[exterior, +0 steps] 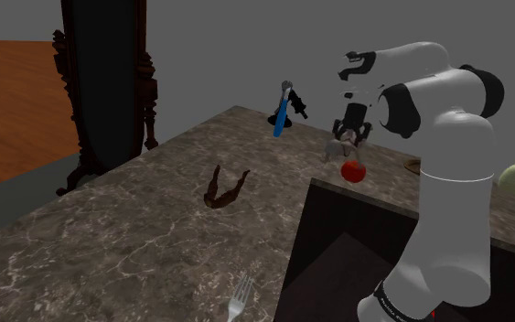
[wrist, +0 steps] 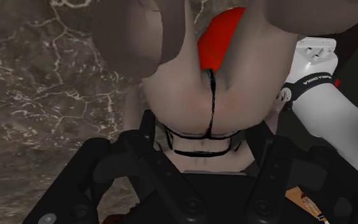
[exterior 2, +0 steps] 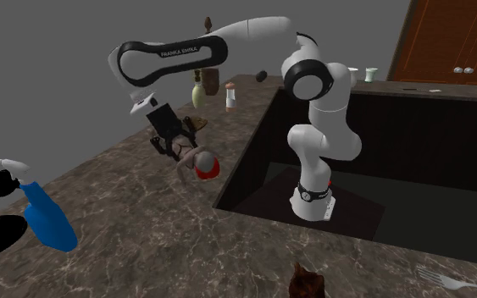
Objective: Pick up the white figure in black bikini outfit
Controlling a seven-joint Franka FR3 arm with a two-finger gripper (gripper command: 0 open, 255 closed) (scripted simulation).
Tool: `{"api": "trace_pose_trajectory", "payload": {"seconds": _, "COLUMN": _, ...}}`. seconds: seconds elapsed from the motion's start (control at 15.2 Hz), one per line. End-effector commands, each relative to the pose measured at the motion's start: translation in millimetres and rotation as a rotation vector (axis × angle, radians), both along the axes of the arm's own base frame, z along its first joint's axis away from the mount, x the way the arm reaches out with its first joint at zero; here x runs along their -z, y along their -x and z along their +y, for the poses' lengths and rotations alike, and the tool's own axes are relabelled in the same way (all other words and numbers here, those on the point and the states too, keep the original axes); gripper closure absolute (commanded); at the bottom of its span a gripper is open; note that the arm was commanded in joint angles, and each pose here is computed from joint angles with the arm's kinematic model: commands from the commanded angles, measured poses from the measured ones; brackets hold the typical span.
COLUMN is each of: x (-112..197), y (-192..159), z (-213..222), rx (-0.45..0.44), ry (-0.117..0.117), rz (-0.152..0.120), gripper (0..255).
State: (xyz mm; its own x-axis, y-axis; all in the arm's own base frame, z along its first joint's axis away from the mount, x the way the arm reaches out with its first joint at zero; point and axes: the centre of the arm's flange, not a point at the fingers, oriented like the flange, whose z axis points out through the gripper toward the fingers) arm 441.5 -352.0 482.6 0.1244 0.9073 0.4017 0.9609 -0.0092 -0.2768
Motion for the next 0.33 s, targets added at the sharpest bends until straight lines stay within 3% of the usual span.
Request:
{"api": "trace_pose_trajectory", "payload": {"seconds": 0.0, "x": -11.0, "y": 0.8, "z": 0.6, "rx": 0.0, "ry": 0.0, "rz": 0.0, "gripper": 255}}
{"api": "trace_pose_trajectory", "payload": {"seconds": 0.26, "x": -22.3, "y": 0.8, "z": 0.6, "rx": 0.0, "ry": 0.0, "rz": 0.0, "gripper": 255}}
